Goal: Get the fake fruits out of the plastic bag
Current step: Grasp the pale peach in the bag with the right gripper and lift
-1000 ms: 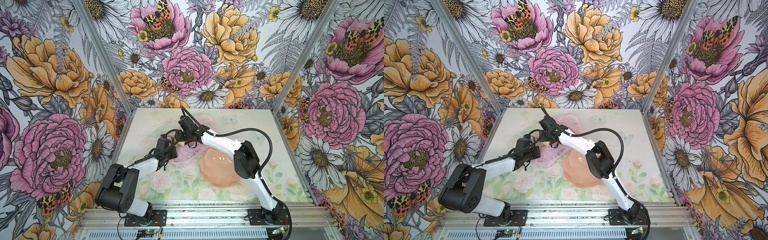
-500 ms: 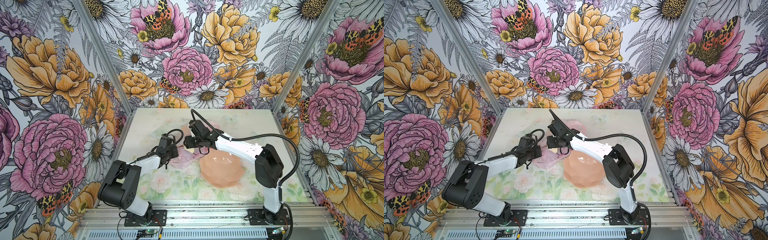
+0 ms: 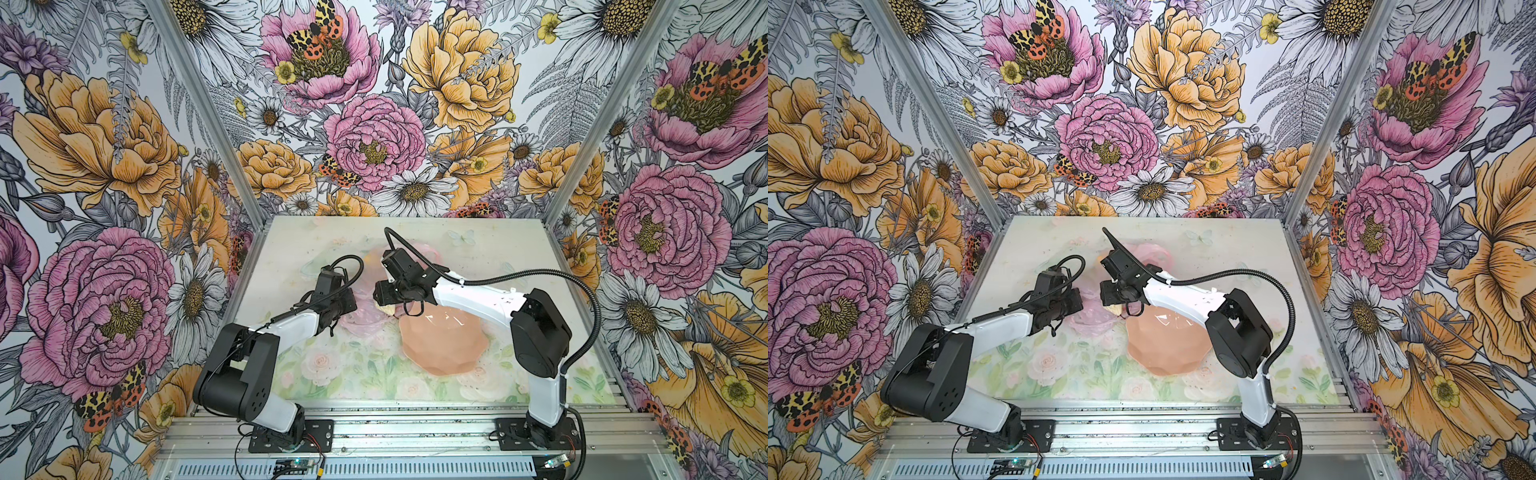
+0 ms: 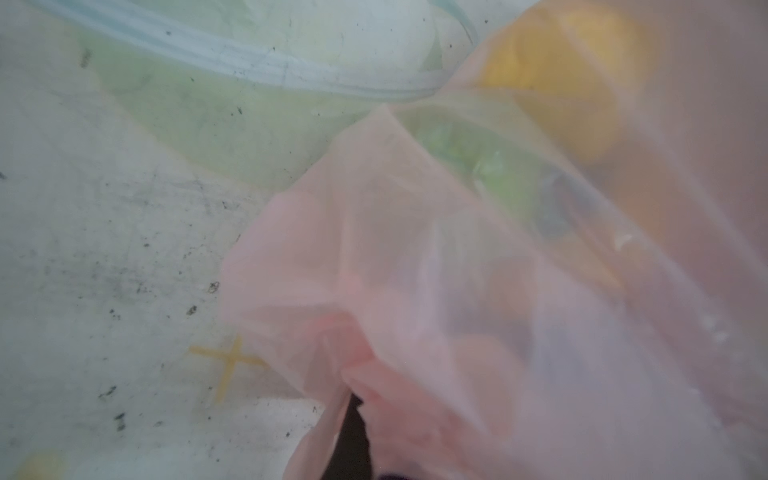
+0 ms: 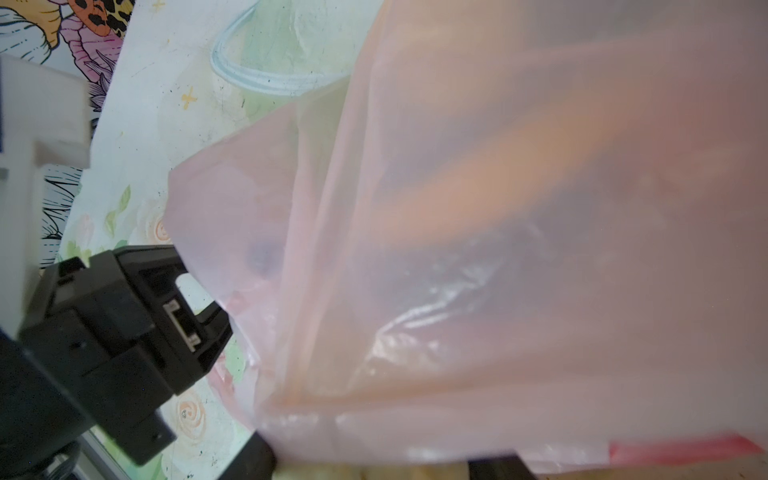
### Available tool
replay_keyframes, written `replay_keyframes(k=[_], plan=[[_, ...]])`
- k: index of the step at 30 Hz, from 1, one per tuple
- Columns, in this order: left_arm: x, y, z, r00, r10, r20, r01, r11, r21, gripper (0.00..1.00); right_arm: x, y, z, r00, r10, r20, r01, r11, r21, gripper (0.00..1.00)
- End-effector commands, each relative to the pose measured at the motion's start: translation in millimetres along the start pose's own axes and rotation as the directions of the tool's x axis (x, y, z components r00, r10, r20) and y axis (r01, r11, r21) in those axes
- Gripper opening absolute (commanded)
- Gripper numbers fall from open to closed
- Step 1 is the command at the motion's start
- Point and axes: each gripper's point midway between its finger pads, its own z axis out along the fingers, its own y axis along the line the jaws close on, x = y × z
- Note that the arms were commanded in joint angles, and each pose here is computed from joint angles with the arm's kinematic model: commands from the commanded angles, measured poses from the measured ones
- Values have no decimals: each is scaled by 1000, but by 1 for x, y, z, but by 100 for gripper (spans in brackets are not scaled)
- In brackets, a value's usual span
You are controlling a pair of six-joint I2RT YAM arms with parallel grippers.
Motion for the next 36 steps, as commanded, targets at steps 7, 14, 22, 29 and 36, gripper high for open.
replay_keyframes(k=[7,14,22,29,36], plan=[[-11,6,-7,998,-54,41,53,998,27,0,-5,-2,22,999,-41,-4,41,999,11,63],[-6,5,-7,998,-47,34,46,998,32,0,-2,-4,39,999,-49,-15,49,999,22,66],[-5,11,-7,998,-51,36,50,999,17,0,10,-4,45,997,-60,-43,61,998,22,71],[-9,14,-6,998,-54,39,54,999,6,0,10,0,26,998,-59,-30,59,998,3,61],[-17,12,-17,995,39,97,-33,997,-68,0,4,8,-17,999,-53,1,53,998,-44,57]])
